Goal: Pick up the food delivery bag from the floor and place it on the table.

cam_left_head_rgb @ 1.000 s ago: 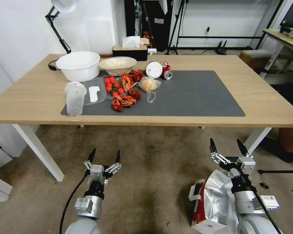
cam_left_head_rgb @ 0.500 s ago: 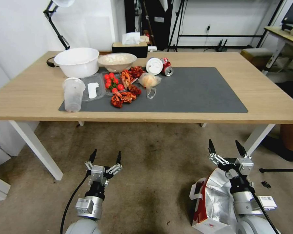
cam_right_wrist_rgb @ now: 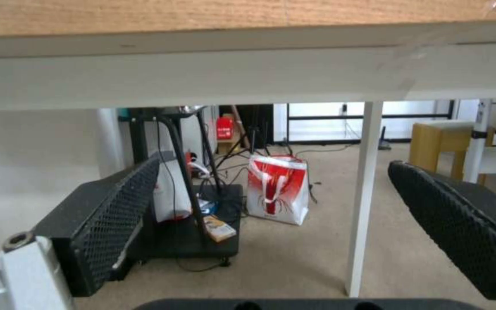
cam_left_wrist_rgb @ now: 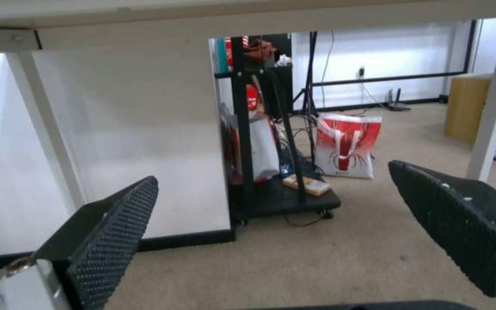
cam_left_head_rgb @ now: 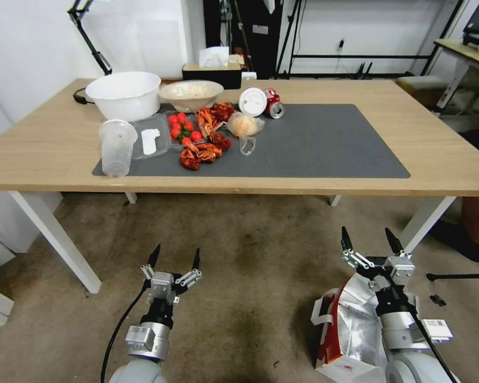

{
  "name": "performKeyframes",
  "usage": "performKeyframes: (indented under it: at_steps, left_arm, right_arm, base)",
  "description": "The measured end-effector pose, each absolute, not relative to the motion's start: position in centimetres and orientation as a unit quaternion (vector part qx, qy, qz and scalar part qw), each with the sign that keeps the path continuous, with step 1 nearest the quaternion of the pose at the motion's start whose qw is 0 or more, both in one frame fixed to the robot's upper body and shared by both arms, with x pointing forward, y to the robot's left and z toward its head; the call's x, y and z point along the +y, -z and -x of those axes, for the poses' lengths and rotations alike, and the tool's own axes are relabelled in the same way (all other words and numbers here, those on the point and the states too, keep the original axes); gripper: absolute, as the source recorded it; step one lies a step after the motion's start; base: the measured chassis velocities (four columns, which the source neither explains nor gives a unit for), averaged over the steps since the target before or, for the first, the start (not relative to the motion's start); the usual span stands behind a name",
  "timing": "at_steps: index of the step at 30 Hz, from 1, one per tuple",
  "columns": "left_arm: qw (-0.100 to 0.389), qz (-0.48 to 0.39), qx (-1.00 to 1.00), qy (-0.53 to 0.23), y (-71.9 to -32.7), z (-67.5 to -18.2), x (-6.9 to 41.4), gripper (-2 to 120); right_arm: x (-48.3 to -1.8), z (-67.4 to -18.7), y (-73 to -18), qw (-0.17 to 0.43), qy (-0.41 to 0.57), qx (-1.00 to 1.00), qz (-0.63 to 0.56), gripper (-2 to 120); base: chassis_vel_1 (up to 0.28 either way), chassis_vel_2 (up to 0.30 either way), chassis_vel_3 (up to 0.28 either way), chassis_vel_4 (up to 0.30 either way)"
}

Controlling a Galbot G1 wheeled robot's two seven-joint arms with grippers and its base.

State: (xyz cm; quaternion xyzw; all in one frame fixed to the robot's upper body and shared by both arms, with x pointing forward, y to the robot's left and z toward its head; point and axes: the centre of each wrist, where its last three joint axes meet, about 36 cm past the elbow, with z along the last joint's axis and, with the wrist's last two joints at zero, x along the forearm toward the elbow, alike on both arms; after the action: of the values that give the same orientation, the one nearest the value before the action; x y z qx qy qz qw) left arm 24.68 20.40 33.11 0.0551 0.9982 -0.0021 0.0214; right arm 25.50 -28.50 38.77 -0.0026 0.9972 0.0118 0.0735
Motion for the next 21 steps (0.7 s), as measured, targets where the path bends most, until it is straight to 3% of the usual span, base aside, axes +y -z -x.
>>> performKeyframes:
  at_steps: [21]
  left_arm:
    - [0.024, -0.058, 0.998, 0.002, -32.92, -24.39, 20.21, 100]
  right_arm:
    - [-28.3, -25.36, -39.2, 0.083, -0.014, 0.996, 0.0, 100]
  base:
    - [0.0, 0.0, 0.0, 0.0]
